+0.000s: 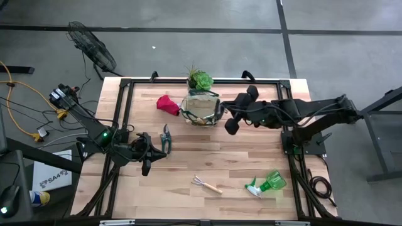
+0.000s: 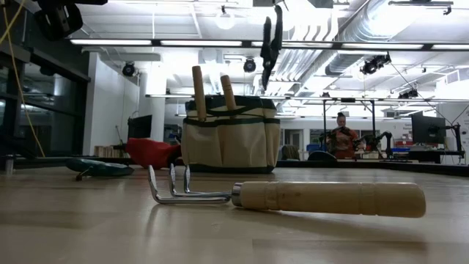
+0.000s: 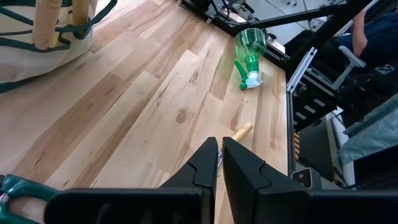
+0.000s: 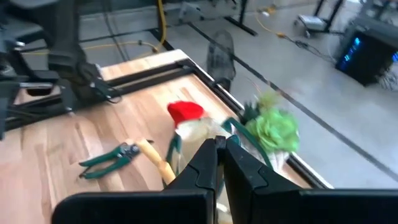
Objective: Pick & Place Garden tools in Gardening bag
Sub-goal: Put the bottom green shear scissor into the gardening bag
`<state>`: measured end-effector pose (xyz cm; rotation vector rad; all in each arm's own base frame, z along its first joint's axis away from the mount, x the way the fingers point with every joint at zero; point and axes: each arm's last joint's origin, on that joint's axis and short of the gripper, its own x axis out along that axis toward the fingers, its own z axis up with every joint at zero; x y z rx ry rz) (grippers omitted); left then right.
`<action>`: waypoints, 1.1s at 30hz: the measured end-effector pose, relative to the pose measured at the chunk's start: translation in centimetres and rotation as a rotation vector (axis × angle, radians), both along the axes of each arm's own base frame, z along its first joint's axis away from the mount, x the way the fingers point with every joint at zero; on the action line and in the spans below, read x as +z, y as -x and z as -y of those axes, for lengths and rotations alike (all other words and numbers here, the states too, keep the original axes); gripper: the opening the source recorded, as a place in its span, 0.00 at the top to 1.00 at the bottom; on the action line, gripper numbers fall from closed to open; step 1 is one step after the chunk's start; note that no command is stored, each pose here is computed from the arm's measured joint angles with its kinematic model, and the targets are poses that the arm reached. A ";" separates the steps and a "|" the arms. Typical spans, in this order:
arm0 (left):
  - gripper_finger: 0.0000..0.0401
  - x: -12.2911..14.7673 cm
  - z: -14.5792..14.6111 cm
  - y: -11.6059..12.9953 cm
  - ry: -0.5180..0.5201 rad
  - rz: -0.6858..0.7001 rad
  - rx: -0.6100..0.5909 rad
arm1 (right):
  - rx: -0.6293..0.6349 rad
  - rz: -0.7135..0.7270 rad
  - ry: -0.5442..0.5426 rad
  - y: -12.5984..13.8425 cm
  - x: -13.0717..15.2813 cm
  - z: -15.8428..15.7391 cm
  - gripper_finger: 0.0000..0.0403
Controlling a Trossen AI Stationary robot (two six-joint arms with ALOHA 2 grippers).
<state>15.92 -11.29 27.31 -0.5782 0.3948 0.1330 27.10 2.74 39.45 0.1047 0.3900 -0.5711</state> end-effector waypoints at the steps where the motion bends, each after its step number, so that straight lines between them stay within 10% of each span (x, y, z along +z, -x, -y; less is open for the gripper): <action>1: 0.95 0.0 0.0 0.0 0.000 0.000 0.000 | -0.016 -0.004 -0.009 0.1 -0.1 0.0 0.99; 33: 0.95 0.0 0.0 0.0 0.001 -0.001 -0.003 | -0.385 -0.022 -0.107 -0.2 -2.5 3.2 0.99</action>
